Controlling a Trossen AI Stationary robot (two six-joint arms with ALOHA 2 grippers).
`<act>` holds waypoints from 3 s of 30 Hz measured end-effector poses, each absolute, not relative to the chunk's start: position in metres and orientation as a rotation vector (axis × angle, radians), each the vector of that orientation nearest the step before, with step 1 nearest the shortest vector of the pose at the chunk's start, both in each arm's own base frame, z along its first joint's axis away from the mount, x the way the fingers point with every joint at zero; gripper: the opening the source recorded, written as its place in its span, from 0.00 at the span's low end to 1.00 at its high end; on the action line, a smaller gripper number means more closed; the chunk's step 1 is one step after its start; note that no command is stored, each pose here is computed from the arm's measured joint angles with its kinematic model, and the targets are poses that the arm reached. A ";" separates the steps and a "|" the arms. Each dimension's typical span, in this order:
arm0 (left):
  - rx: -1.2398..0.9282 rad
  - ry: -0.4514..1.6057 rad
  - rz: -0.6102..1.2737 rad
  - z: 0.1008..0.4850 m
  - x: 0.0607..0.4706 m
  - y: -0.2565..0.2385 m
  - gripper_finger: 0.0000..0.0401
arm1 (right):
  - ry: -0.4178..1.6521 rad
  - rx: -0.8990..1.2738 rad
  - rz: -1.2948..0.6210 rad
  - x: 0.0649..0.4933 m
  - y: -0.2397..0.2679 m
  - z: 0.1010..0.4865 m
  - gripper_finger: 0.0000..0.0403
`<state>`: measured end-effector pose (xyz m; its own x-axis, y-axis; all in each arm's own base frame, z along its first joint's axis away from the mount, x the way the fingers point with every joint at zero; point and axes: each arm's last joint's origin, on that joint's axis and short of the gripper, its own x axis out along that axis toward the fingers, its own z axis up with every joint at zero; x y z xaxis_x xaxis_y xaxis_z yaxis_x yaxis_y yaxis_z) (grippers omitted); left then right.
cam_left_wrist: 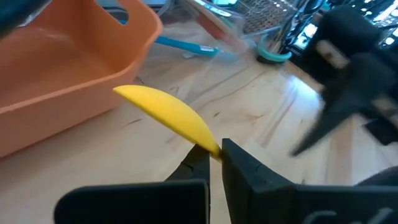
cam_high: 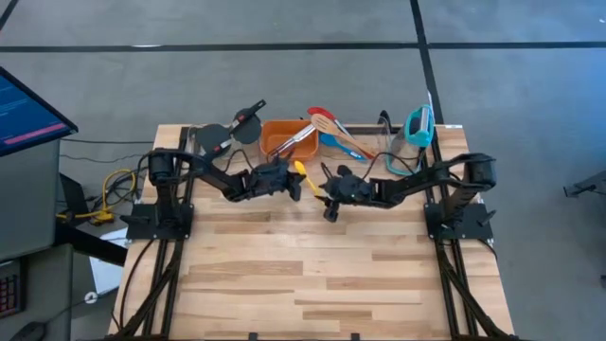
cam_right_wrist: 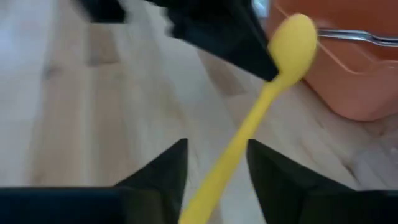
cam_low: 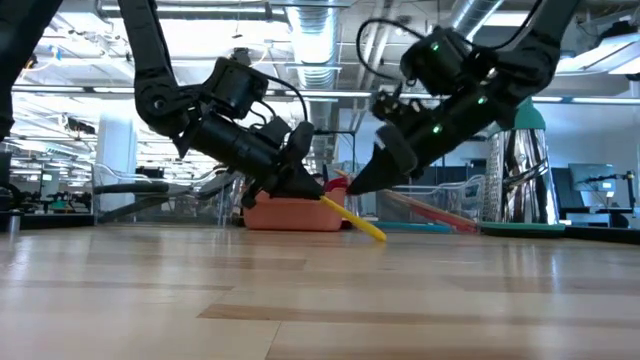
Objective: Pick & Place Kitchen Items
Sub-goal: Put the yellow serving spoon into the right transparent bin
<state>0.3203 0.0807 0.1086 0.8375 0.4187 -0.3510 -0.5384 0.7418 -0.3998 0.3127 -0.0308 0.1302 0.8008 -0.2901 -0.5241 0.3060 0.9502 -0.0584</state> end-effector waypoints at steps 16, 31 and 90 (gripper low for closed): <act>-0.486 0.220 0.469 0.113 0.325 0.066 0.00 | 0.619 0.039 -0.368 0.345 -0.053 0.100 0.41; -0.453 0.217 0.449 0.114 0.326 0.065 0.01 | 0.667 -0.013 -0.417 0.337 -0.052 0.114 0.05; -0.166 0.122 0.193 0.195 0.312 0.043 0.29 | 0.877 -0.350 -0.895 0.270 -0.180 0.162 0.25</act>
